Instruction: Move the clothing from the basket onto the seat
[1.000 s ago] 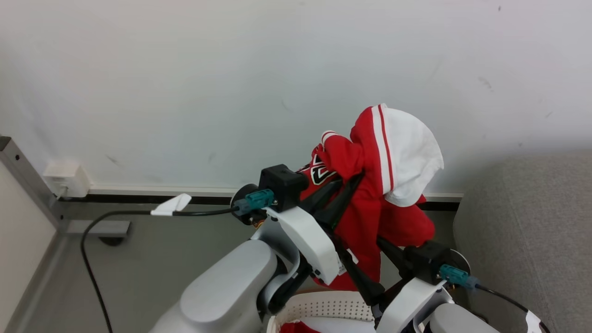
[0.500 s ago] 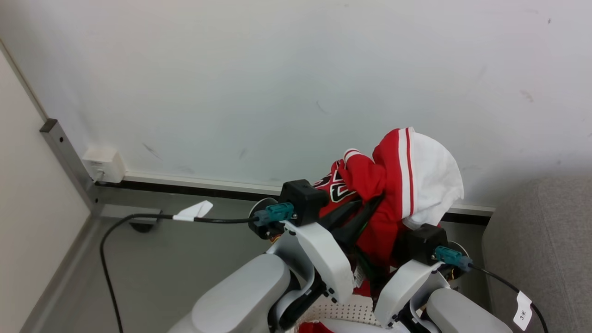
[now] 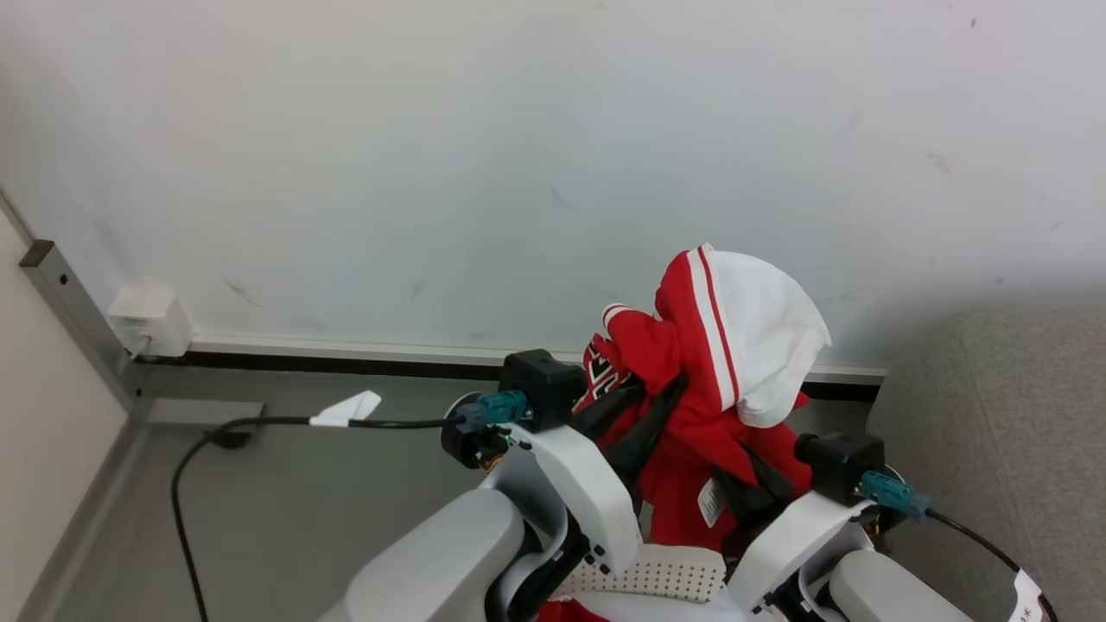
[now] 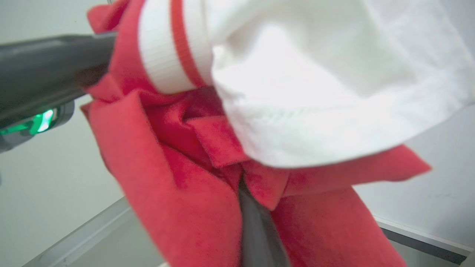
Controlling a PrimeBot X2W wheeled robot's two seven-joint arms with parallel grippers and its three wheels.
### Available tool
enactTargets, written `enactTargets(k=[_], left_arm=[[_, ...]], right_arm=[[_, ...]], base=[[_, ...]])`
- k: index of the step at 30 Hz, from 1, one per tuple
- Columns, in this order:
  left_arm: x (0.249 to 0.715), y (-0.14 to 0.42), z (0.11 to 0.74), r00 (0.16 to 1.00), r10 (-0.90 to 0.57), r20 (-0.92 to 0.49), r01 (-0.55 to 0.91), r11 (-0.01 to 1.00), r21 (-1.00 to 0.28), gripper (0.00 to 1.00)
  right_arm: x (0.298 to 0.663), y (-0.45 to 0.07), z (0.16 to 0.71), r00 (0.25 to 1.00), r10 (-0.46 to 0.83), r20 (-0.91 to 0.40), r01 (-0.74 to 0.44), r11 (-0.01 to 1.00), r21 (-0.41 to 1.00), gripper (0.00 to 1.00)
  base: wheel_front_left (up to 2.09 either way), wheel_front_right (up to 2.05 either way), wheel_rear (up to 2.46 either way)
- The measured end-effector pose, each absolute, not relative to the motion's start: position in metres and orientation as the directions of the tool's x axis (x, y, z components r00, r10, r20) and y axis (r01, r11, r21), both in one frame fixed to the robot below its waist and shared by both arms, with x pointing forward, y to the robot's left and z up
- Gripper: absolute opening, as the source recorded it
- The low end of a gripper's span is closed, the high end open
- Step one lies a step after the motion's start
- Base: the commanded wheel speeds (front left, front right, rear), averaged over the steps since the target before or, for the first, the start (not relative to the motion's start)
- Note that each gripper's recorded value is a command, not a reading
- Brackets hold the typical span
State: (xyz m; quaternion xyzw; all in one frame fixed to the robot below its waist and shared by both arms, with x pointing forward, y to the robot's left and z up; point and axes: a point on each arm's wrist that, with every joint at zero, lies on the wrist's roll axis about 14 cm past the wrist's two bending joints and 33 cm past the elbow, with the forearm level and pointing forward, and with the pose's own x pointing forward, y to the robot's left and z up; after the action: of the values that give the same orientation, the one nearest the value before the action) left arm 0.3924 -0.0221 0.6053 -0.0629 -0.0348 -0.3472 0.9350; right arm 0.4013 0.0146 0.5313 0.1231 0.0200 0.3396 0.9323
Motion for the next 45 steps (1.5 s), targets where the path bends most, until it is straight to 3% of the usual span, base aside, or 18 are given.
enactTargets(k=[1,2,10,20,31,38,45], left_arm=[[0.391,-0.026,0.603,0.751,-0.653,0.102,0.661,0.745,-0.095,0.89],[0.390,-0.029,0.602,0.744,-0.660,0.100,0.668,0.738,-0.097,1.00],[0.377,-0.060,0.610,0.676,-0.721,0.151,0.737,0.668,-0.107,1.00],[0.368,-0.096,0.617,0.571,-0.793,0.211,0.820,0.565,-0.096,1.00],[0.356,-0.145,0.600,0.427,-0.883,0.195,0.904,0.423,-0.065,1.00],[0.350,-0.171,0.583,0.350,-0.921,0.169,0.937,0.348,-0.042,1.00],[0.354,-0.180,0.568,0.318,-0.936,0.152,0.948,0.311,-0.067,1.00]], right_arm=[[0.401,0.010,0.531,0.776,0.629,0.050,-0.620,0.745,0.247,0.00],[0.401,0.005,0.531,0.781,0.622,0.053,-0.614,0.750,0.244,0.00],[0.402,-0.047,0.537,0.840,0.536,0.080,-0.541,0.819,0.191,0.00],[0.405,-0.141,0.590,0.918,0.317,0.240,-0.356,0.924,0.139,0.00],[0.364,-0.238,0.608,0.948,0.070,0.310,-0.123,0.981,0.152,0.00],[0.343,-0.265,0.606,0.950,-0.017,0.312,-0.034,0.987,0.159,0.00],[0.347,-0.275,0.605,0.953,-0.038,0.301,-0.006,0.990,0.143,0.00]], base=[[0.00,0.00,0.00],[0.00,0.00,0.00],[0.00,0.00,0.00],[0.00,0.00,0.00],[0.00,0.00,0.00],[0.00,0.00,0.00],[0.00,0.00,0.00]])
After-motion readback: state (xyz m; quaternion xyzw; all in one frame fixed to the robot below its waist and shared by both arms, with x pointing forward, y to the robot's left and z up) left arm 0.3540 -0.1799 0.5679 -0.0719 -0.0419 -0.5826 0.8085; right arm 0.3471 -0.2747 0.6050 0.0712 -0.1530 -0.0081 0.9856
